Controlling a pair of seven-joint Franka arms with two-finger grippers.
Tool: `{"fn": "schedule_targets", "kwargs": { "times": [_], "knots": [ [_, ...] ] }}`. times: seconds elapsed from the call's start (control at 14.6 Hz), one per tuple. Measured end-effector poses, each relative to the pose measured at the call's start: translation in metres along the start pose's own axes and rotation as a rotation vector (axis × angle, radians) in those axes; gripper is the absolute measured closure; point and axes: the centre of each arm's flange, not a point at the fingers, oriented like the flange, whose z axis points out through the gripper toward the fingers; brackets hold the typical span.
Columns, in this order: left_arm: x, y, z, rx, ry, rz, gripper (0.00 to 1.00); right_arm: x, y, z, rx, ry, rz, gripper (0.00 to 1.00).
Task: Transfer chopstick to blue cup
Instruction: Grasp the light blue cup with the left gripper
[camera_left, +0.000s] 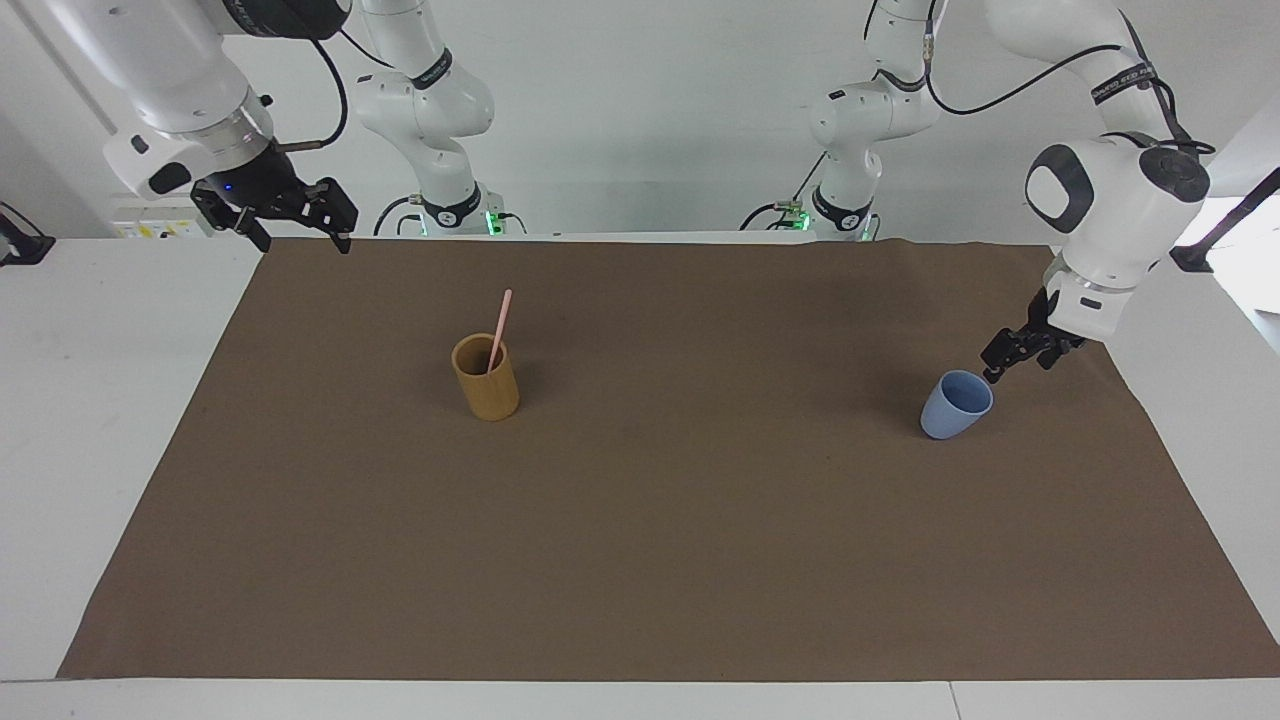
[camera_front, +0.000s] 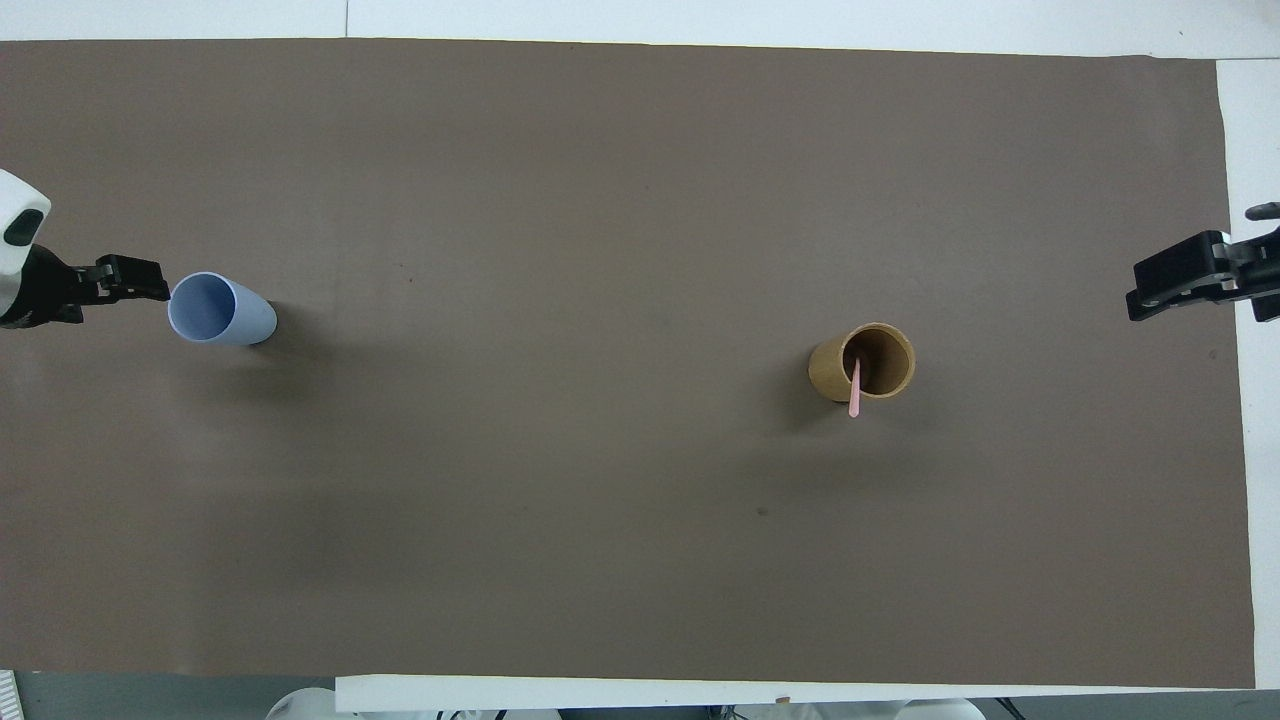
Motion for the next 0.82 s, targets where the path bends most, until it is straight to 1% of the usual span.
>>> {"fn": "schedule_targets", "kwargs": {
  "times": [0.21,0.48,0.55,0.62,0.68,0.75,0.82],
  "knots": [
    [0.005,0.000,0.020,-0.003,-0.008,-0.001,0.00,0.000,-0.001,0.000,0.000,0.000,-0.002,0.00],
    [0.001,-0.001,0.030,-0.002,-0.028,-0.005,0.00,0.000,-0.002,0.000,0.001,0.000,-0.003,0.00],
    [-0.001,-0.001,0.033,-0.002,-0.034,-0.022,0.07,0.000,-0.002,0.000,0.001,-0.001,-0.003,0.00],
    [-0.002,0.000,0.034,-0.001,-0.038,-0.052,0.19,0.000,-0.002,0.000,0.001,-0.001,-0.003,0.00],
    [-0.003,0.001,0.036,0.000,-0.041,-0.081,0.34,0.000,-0.002,0.000,0.001,-0.001,-0.003,0.00],
    [-0.003,0.002,0.037,0.000,-0.043,-0.099,0.45,0.000,-0.002,0.000,0.001,-0.001,-0.003,0.00],
    [-0.004,0.003,0.037,0.001,-0.043,-0.108,0.59,0.000,-0.002,0.000,0.001,-0.001,-0.003,0.00]
  ]
}}
